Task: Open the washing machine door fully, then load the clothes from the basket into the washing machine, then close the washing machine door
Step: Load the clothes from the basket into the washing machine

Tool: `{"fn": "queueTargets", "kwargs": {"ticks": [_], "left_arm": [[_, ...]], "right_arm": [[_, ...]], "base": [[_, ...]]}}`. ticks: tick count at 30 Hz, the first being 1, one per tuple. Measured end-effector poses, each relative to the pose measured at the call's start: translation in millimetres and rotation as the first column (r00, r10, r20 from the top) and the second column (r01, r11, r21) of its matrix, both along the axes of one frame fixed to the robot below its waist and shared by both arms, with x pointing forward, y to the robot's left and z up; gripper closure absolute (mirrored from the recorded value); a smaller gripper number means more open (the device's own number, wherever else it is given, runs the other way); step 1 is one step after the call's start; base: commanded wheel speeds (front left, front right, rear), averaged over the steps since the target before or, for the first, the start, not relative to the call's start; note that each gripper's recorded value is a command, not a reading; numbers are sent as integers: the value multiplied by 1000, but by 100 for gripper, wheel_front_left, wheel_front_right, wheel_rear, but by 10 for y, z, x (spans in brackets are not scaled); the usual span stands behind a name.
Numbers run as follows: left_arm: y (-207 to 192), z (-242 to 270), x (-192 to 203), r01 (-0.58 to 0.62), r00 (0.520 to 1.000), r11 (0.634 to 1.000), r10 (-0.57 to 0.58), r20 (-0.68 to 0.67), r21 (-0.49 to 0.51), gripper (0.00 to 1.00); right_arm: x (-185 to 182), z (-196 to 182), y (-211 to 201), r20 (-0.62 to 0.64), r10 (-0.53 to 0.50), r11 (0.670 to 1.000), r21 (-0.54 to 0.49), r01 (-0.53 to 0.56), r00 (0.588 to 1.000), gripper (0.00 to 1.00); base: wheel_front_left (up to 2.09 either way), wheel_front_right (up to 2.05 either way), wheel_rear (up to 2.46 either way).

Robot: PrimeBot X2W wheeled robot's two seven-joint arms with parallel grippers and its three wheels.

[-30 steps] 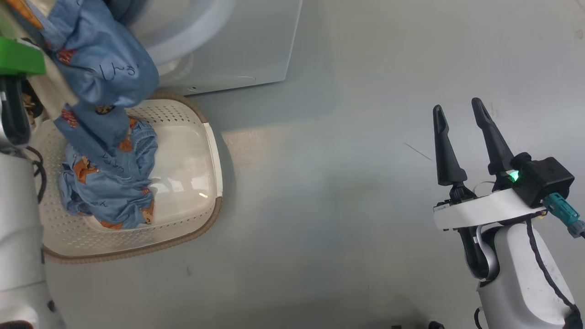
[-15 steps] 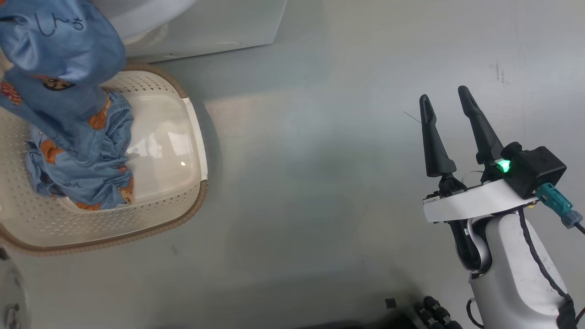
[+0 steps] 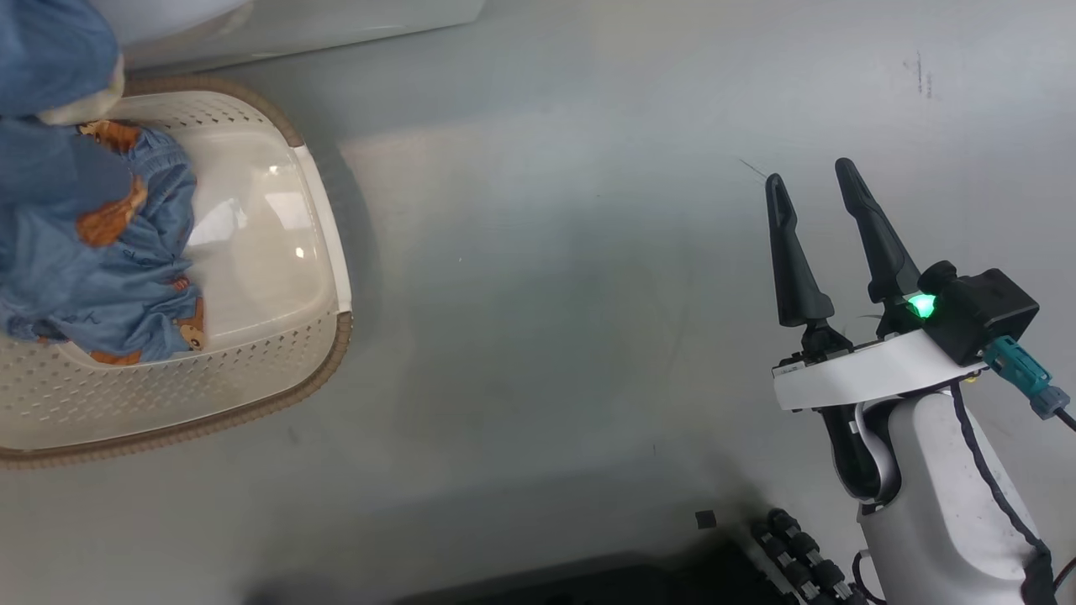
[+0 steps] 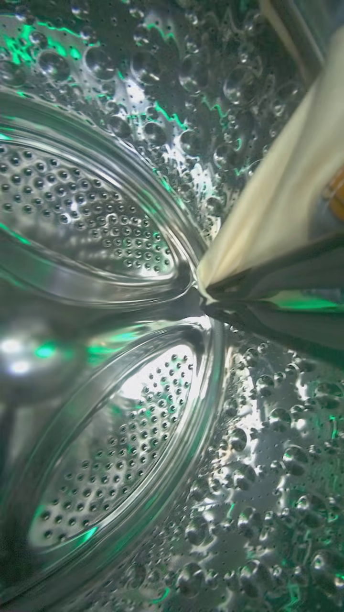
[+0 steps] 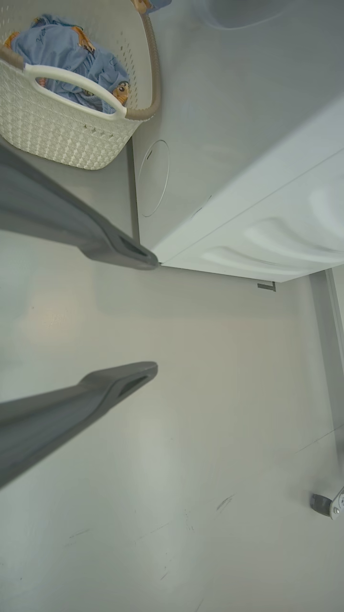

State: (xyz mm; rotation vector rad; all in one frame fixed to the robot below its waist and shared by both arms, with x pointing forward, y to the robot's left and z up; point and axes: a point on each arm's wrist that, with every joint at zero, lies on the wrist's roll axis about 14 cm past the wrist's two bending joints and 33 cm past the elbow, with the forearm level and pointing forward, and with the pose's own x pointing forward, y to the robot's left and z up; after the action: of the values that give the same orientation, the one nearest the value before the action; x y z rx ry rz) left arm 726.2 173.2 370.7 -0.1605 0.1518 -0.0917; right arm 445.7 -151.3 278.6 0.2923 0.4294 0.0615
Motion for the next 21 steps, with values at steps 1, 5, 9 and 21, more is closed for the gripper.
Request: {"fn": "queueTargets", "kwargs": {"ticks": [1, 5, 9, 21], "left_arm": [[29, 142, 88, -7, 997, 1000, 5, 79, 24, 100], [10, 465, 205, -9, 967, 996, -13, 256, 84, 100], [-46, 597, 226, -6, 936, 995, -31, 350, 102, 100], [-61, 663, 289, -27, 928, 995, -12, 373, 99, 100]], "right_arm": [[-19, -49, -4, -13, -3, 1000, 4, 3, 1000, 0], [-44, -127, -8, -33, -4, 1000, 4, 4, 999, 0], [-23, -148, -25, -33, -7, 1000, 2, 7, 999, 0], [-4, -134, -50, -28, -15, 1000, 2, 15, 1000, 0]], "base": [[0, 0, 0], [0, 0, 0], [0, 0, 0], [0, 0, 0]]}}
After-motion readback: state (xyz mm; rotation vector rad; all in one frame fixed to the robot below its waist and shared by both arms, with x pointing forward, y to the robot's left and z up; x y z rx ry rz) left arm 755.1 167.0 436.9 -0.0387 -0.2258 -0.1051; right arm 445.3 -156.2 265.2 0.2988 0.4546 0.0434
